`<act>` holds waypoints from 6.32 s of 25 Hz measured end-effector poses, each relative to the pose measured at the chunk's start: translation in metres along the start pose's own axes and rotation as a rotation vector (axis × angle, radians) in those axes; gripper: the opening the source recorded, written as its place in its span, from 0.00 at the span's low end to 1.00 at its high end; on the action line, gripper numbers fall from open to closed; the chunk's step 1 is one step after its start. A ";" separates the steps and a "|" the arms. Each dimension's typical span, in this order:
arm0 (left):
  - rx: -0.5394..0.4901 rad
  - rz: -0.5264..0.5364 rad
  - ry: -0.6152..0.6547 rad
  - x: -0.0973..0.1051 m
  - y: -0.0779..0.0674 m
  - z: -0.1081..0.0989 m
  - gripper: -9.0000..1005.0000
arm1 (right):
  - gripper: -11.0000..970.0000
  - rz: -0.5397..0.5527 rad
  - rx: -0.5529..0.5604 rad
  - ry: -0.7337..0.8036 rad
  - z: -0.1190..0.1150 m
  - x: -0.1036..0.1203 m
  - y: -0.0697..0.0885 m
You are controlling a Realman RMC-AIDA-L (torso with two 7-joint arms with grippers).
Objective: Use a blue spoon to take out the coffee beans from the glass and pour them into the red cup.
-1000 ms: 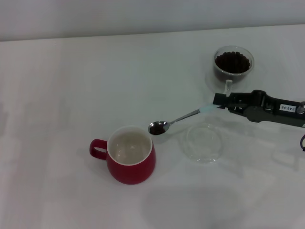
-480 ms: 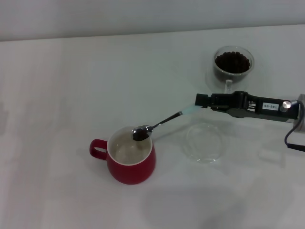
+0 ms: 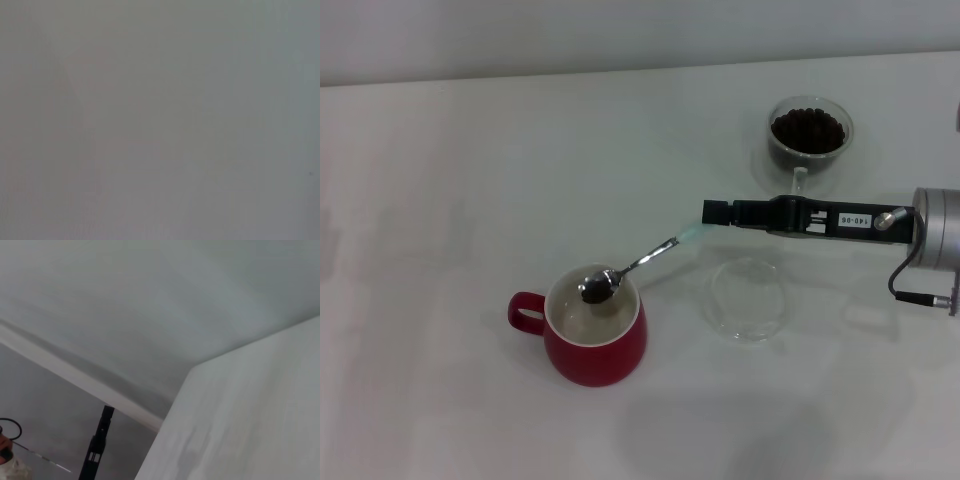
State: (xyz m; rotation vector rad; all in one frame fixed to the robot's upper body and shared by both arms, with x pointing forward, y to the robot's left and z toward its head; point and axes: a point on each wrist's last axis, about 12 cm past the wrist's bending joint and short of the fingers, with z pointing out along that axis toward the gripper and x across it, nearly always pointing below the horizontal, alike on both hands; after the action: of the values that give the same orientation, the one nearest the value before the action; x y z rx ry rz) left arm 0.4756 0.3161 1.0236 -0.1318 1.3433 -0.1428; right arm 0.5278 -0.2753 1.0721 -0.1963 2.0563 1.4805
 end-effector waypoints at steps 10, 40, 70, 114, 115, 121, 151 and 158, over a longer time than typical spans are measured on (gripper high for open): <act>0.005 0.001 -0.004 -0.001 -0.001 0.003 0.78 | 0.17 -0.106 -0.001 0.006 0.002 -0.002 0.001; 0.015 -0.005 -0.026 -0.003 -0.005 0.013 0.78 | 0.17 -0.465 -0.042 -0.060 -0.009 -0.002 0.006; 0.012 0.001 -0.044 -0.006 -0.005 0.022 0.78 | 0.17 -0.165 0.135 -0.199 -0.114 0.039 -0.017; 0.014 0.003 -0.031 -0.005 -0.005 0.023 0.78 | 0.17 -0.164 0.271 -0.090 -0.089 0.044 -0.037; 0.014 0.003 -0.031 -0.005 -0.005 0.023 0.78 | 0.17 -0.163 0.274 -0.090 -0.089 0.043 -0.038; 0.015 -0.004 -0.031 -0.004 -0.006 0.023 0.78 | 0.19 -0.163 0.280 -0.074 -0.089 0.042 -0.039; -0.005 -0.012 0.057 0.007 -0.005 0.016 0.78 | 0.67 -0.809 0.821 -0.815 -0.111 0.016 -0.050; -0.019 -0.038 0.088 0.012 -0.007 0.009 0.78 | 0.89 -0.887 0.960 -0.823 -0.100 0.019 -0.054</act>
State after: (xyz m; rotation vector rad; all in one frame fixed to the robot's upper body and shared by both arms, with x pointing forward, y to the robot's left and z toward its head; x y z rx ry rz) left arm 0.4869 0.3068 1.0152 -0.1689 1.4308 -0.1692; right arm 0.4989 -0.3815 1.0387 -0.0603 1.4305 -0.0607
